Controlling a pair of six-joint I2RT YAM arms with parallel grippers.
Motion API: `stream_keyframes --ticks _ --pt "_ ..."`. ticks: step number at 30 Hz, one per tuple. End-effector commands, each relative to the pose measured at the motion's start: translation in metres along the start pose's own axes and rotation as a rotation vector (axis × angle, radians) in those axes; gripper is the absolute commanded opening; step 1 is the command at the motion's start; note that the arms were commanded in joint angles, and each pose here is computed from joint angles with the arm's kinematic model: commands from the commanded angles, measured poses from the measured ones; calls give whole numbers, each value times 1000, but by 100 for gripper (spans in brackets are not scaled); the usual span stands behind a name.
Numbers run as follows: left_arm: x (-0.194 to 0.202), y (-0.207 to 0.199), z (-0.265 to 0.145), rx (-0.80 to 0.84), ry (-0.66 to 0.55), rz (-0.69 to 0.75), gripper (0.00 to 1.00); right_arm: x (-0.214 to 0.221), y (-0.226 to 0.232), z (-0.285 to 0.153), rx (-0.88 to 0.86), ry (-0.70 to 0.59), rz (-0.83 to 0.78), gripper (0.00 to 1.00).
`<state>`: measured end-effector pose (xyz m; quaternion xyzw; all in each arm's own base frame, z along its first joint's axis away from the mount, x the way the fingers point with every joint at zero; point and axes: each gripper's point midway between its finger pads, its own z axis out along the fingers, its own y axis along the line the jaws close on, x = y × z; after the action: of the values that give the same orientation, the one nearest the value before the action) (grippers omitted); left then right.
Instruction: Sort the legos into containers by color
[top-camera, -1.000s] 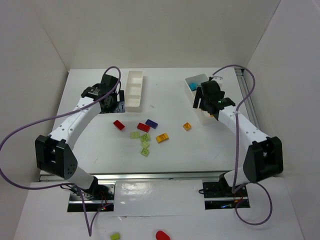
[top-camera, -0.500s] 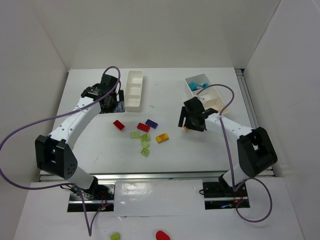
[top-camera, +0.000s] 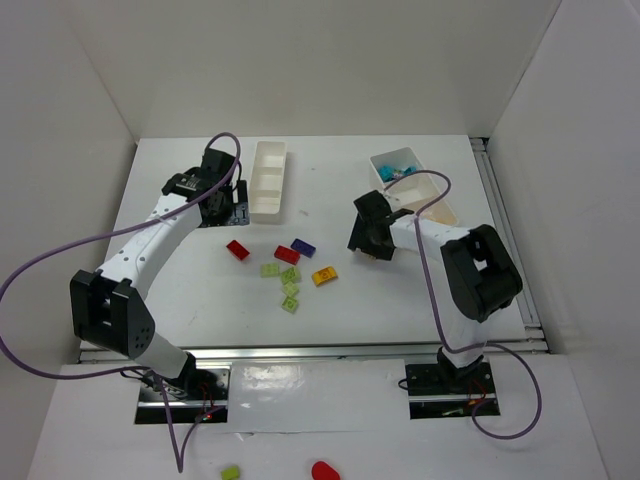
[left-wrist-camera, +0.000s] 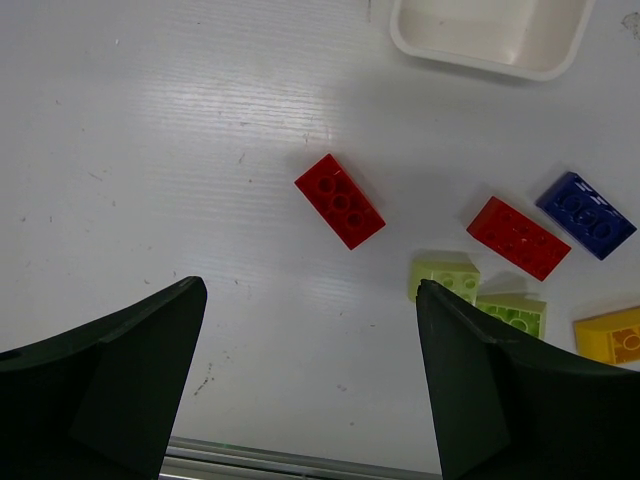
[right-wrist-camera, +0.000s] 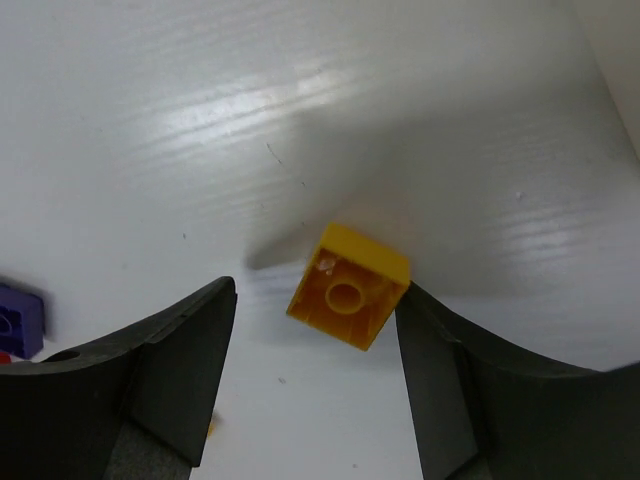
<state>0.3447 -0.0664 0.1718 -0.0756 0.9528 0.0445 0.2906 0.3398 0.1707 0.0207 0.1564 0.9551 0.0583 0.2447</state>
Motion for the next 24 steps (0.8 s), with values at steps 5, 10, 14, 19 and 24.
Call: stream_keyframes --ticks 5,10,14,19,24 --pt "-10 0 -8 -3 -32 -1 95 -13 14 7 38 -73 -41 55" --pt "-6 -1 -6 3 -20 2 95 -31 17 -12 48 -136 -52 22" --pt "-8 0 -9 7 -28 0 95 -68 13 -61 65 -291 -57 20" --pt "-8 0 -9 7 -28 0 95 -120 -36 -106 126 -463 64 20" --pt "-7 -2 -9 15 -25 0 95 -139 -75 -106 187 -479 101 26"
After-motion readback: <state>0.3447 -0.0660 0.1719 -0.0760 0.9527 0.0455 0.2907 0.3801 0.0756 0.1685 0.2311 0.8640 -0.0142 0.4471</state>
